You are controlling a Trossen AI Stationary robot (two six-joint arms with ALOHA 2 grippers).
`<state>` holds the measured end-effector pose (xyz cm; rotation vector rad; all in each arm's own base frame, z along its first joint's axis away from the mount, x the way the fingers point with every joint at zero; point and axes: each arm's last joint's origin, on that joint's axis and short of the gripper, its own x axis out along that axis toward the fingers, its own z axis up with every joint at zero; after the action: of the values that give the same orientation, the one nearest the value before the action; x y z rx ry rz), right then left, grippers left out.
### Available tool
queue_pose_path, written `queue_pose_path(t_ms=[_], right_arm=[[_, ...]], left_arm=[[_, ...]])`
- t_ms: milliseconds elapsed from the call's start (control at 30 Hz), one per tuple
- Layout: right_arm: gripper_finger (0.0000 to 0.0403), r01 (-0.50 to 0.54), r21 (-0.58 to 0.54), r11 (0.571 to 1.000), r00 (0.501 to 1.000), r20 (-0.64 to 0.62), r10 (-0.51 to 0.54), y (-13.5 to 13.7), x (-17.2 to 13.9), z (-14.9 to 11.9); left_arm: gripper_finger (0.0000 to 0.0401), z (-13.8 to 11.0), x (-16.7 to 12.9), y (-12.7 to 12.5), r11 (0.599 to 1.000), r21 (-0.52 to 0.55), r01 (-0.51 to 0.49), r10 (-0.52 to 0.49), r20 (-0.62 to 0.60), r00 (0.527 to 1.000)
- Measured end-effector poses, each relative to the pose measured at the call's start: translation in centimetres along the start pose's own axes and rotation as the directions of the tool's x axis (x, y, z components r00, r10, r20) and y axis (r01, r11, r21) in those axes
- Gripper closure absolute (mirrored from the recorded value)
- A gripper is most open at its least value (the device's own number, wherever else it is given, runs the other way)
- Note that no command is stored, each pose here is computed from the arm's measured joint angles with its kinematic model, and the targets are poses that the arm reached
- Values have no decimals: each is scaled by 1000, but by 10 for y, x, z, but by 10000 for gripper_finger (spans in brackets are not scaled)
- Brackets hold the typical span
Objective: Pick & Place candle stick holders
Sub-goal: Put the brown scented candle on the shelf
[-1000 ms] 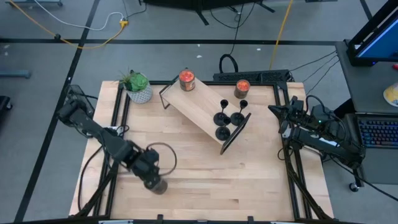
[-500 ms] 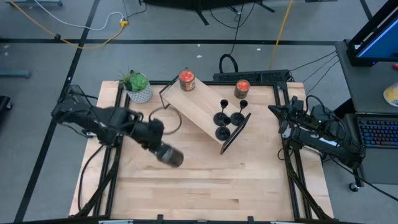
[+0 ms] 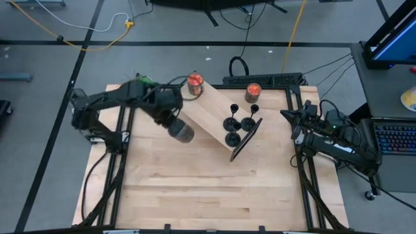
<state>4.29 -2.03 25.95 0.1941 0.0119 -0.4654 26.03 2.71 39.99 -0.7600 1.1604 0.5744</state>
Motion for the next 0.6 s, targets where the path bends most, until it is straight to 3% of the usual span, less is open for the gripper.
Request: queue_pose_path(t_ms=[267,600], right_arm=[[403,0,2,1000,1000,-1,0,0,0,0],[403,0,2,1000,1000,0,0,0,0,0]], left_arm=[[401,56,-1,15,999,28,-31,30,45,999],[401,105,10,61,992,-34,-120,122,60,991]])
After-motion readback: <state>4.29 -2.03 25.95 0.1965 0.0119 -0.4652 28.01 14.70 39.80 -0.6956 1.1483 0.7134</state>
